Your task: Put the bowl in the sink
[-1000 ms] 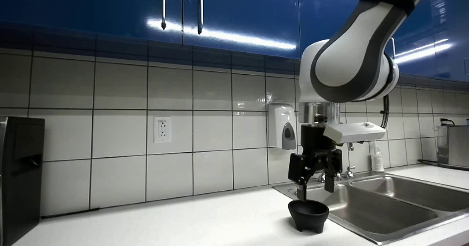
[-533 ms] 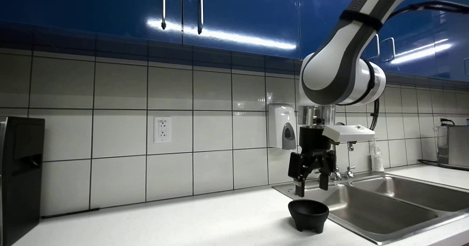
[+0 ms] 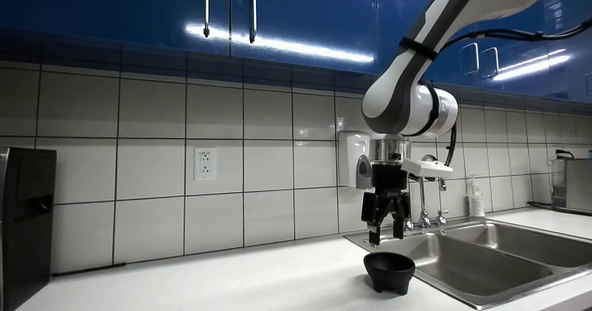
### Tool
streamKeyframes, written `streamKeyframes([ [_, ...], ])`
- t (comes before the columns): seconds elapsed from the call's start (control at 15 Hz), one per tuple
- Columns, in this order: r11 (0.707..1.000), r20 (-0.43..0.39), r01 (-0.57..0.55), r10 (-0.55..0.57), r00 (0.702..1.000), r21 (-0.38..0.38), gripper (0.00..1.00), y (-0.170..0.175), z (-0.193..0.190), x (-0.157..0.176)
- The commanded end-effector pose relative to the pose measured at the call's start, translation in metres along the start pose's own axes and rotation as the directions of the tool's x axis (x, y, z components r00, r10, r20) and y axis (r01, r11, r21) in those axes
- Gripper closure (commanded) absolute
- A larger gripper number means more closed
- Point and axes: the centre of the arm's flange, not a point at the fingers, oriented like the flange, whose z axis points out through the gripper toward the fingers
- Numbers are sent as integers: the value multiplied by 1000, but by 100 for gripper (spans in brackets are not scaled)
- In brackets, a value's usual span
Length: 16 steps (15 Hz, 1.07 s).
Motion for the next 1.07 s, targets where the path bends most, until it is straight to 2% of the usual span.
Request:
streamKeyframes([
  [0.0,999,57,45,-46,997,26,0,19,8,32],
  [0.4,999,99,38,-41,994,31,0,26,36,56],
  [1.0,999,134,-5,-2,991,51,0,45,67,59],
])
